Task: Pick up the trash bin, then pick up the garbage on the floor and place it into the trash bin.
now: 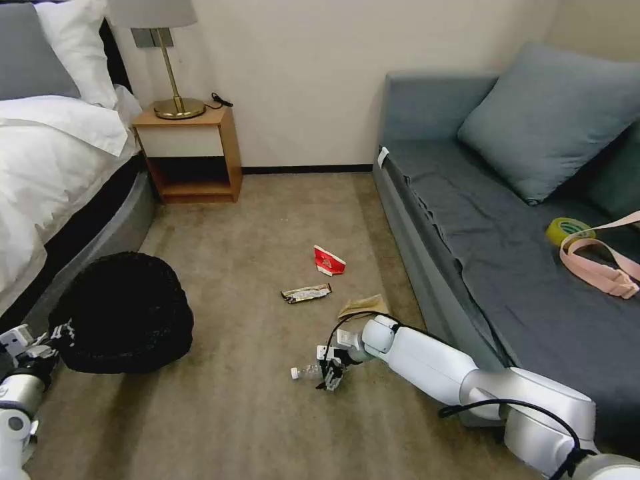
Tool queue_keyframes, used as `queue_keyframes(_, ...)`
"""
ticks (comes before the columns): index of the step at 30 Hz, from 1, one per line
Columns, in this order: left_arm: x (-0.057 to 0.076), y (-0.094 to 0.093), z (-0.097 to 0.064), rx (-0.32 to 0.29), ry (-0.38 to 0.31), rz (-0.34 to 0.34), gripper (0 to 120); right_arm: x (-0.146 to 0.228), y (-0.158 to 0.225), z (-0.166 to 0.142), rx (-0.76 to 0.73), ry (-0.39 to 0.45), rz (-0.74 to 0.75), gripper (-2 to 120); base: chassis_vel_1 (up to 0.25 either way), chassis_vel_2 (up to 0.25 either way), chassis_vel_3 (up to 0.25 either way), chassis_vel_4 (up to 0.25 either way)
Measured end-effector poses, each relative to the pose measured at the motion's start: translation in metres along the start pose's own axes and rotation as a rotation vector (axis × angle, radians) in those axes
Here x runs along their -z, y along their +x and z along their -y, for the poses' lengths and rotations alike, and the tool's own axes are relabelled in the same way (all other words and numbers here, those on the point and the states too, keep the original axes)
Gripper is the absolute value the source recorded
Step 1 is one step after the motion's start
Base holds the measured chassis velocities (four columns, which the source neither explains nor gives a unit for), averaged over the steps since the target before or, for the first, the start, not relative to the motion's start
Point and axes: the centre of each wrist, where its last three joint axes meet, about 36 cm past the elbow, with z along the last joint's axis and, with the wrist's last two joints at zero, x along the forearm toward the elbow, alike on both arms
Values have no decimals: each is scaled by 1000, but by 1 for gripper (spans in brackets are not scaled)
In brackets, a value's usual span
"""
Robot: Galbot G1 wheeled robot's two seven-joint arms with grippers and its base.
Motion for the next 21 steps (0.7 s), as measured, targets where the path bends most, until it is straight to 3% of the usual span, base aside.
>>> queue_keyframes(10,1,3,-4,4,-1,4,4,-6,-2,2,-5,-4,-14,61,0,0,0,0)
queue_keyframes(14,1,3,-4,5,-2,4,4,-8,-3,2,-5,-8,-13,42,0,0,0,0)
queue_keyframes(21,0,2,-1,-3,-5,1,4,-10,-2,0,-6,-15,-6,25,0,0,0,0)
